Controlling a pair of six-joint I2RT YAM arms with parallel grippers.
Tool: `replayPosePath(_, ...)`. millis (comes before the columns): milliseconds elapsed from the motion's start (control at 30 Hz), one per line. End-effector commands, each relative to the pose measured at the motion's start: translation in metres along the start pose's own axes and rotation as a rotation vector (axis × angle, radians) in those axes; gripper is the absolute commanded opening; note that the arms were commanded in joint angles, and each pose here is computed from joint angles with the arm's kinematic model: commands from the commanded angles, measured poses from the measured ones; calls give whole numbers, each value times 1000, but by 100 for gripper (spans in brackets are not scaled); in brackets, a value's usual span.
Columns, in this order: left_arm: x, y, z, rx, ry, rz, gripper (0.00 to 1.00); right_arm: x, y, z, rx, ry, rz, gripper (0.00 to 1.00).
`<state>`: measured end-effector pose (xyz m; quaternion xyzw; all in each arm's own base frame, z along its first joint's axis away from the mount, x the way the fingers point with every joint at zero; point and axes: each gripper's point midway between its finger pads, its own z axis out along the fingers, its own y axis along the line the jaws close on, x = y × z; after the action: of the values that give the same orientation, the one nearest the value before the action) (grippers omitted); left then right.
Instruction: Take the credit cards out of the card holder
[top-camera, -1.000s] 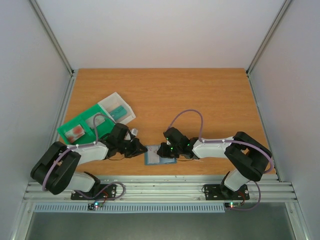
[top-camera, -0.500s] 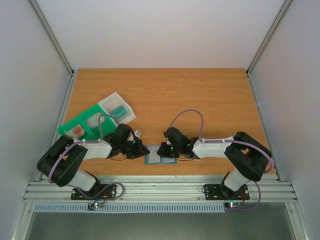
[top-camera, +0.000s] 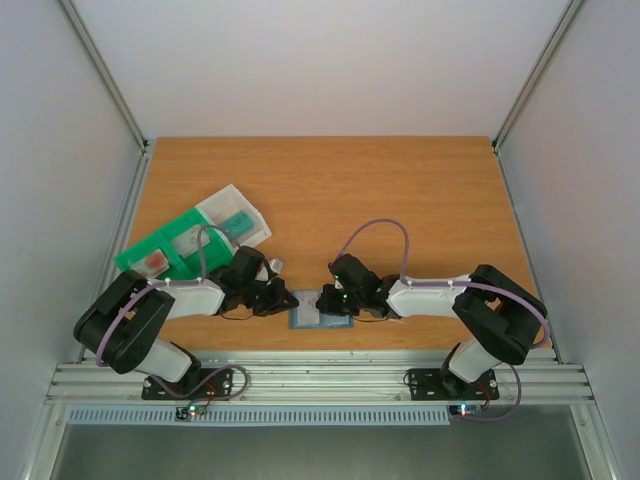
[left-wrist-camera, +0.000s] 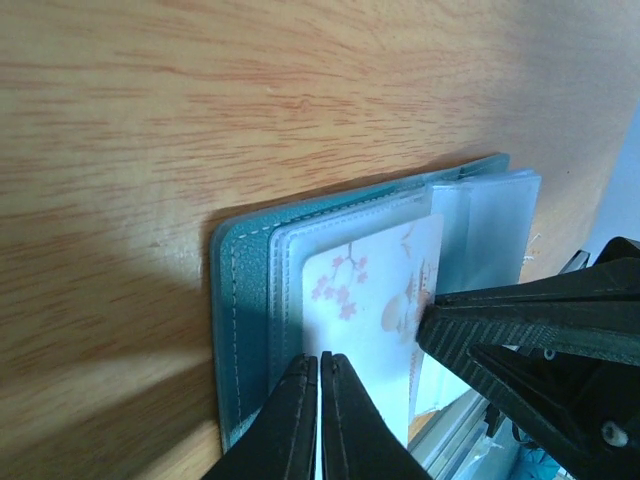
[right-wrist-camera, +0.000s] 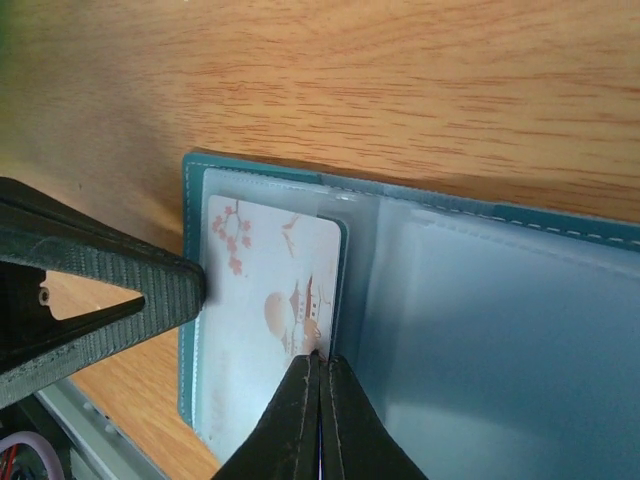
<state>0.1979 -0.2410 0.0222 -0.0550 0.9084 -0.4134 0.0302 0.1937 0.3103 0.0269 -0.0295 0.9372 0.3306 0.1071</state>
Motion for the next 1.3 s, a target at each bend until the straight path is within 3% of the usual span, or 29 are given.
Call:
replayPosePath(0, 3, 23, 3, -98, -5, -14, 4, -3, -3, -4, 4, -27, -4, 1)
replayPosePath(1067, 2, 24, 6, -99, 4, -16, 3, -8, -12, -28, -16, -69, 3, 1)
replayPosePath(1267, 1, 15, 2, -57, -12, -28, 7, -8, -12, -33, -25, -66, -2, 1)
